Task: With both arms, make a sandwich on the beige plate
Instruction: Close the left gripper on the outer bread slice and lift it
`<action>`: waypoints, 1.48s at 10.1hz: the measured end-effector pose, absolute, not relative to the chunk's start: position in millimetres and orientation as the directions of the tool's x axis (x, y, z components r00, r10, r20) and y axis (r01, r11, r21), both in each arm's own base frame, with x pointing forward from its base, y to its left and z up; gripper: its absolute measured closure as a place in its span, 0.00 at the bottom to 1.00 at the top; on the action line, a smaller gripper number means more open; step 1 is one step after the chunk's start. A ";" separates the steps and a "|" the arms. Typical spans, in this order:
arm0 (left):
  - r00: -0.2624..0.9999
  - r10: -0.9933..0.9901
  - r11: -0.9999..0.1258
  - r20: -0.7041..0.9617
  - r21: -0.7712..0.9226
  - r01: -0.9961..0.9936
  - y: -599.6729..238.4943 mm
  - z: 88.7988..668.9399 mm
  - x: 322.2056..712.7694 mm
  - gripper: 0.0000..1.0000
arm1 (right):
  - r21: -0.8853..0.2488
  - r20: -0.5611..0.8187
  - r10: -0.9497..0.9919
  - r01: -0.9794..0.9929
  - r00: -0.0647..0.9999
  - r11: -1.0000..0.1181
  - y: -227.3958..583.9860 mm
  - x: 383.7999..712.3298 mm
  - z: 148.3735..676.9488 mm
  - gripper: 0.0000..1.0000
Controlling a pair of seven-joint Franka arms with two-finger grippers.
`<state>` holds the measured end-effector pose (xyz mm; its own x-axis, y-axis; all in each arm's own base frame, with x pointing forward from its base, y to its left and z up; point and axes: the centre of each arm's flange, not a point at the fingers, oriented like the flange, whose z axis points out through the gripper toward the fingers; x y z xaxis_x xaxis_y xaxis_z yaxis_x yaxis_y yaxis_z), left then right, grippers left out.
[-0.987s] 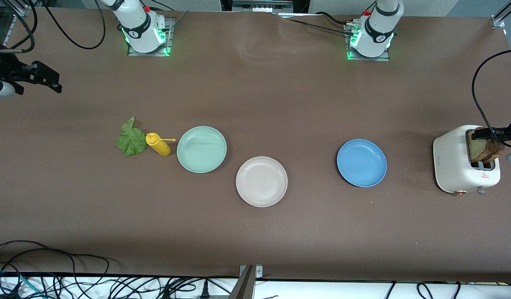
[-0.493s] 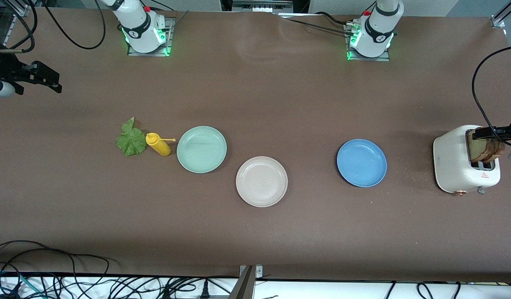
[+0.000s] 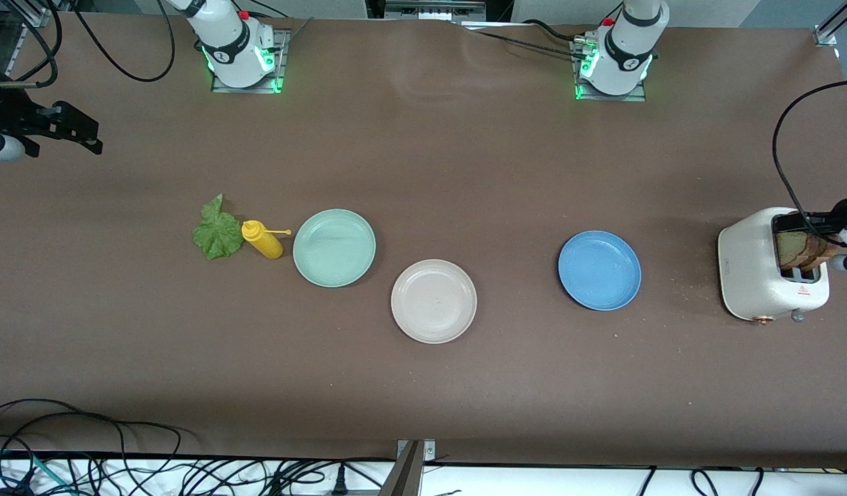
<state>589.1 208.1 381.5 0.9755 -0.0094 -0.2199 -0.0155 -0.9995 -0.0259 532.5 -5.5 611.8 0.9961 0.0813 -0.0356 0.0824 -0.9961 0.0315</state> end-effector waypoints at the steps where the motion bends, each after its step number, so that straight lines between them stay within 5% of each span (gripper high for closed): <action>1: 0.977 -0.013 -0.999 -0.215 -0.026 -0.018 203.4 373.7 589.0 0.00 | 0.031 -0.036 0.081 0.082 0.996 -0.996 -5.5 532.5 611.8 0.00; 4: 0.976 -0.011 -1.000 -0.219 -0.023 -0.017 207.5 361.0 582.9 0.09 | 0.031 -0.036 0.081 0.082 0.996 -0.996 -5.5 532.5 611.8 0.00; 8: 0.971 -0.082 -0.996 -0.224 -0.002 -0.084 230.6 359.6 572.6 0.68 | 0.031 -0.036 0.081 0.082 0.996 -0.996 -5.5 532.5 611.8 0.00; 10: 0.970 -0.103 -0.994 -0.221 0.003 -0.105 236.1 361.8 571.2 0.86 | 0.031 -0.036 0.081 0.082 0.996 -0.996 -5.6 532.5 611.8 0.00; 15: 0.967 -0.125 -0.992 -0.221 0.013 -0.125 222.4 432.7 587.1 0.89 | 0.031 -0.036 0.080 0.081 0.996 -0.996 -5.9 532.5 611.8 0.00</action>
